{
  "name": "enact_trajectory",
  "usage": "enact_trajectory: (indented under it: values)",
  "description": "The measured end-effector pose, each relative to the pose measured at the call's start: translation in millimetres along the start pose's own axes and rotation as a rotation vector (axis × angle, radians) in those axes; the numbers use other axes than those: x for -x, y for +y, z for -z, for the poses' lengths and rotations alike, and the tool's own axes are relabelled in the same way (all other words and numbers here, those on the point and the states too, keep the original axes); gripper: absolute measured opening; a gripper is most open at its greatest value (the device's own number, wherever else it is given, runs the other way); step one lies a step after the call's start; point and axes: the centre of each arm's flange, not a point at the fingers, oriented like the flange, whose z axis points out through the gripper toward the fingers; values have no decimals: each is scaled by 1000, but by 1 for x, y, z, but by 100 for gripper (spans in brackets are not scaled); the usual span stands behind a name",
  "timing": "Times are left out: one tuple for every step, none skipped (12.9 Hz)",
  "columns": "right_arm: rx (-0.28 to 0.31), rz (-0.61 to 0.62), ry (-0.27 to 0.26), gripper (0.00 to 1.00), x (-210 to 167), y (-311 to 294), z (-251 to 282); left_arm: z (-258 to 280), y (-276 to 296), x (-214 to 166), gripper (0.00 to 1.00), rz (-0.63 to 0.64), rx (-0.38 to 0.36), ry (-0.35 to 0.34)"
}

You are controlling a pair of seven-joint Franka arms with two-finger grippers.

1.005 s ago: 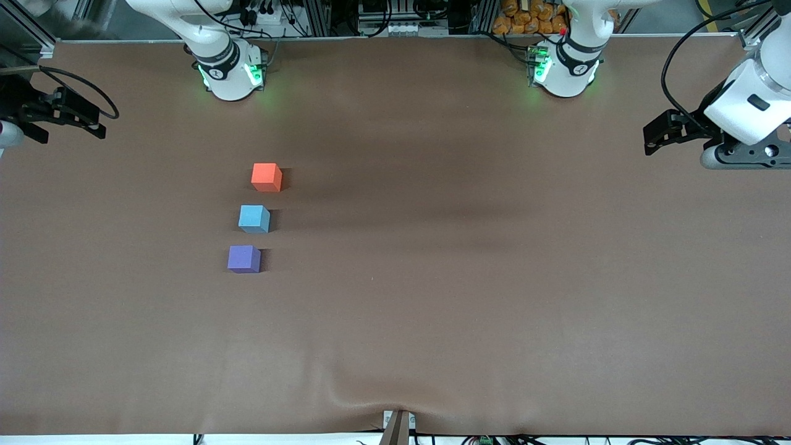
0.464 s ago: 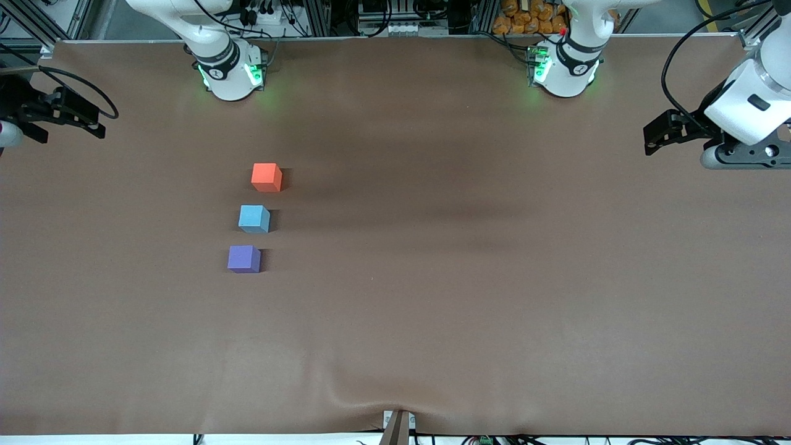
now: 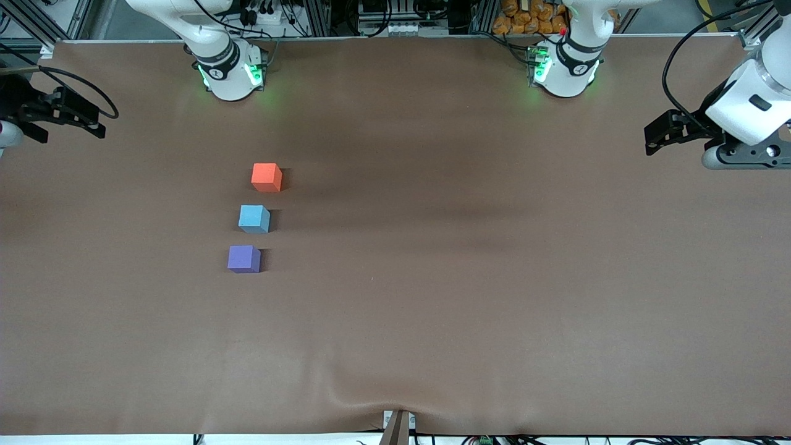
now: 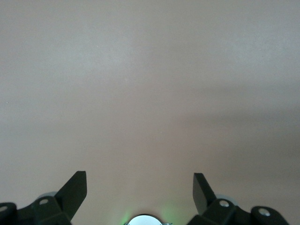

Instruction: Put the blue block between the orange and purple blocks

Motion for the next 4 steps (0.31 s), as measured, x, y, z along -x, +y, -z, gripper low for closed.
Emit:
enact_trajectory:
  values:
    - [0,0,0,100,0,0,0,0,0,0,100,0,0,0]
    - [0,0,0,100,0,0,0,0,0,0,100,0,0,0]
    - [0,0,-2,100,0,0,0,0,0,0,100,0,0,0]
    - [0,0,-7,100,1,0,-1,0,0,0,100,0,0,0]
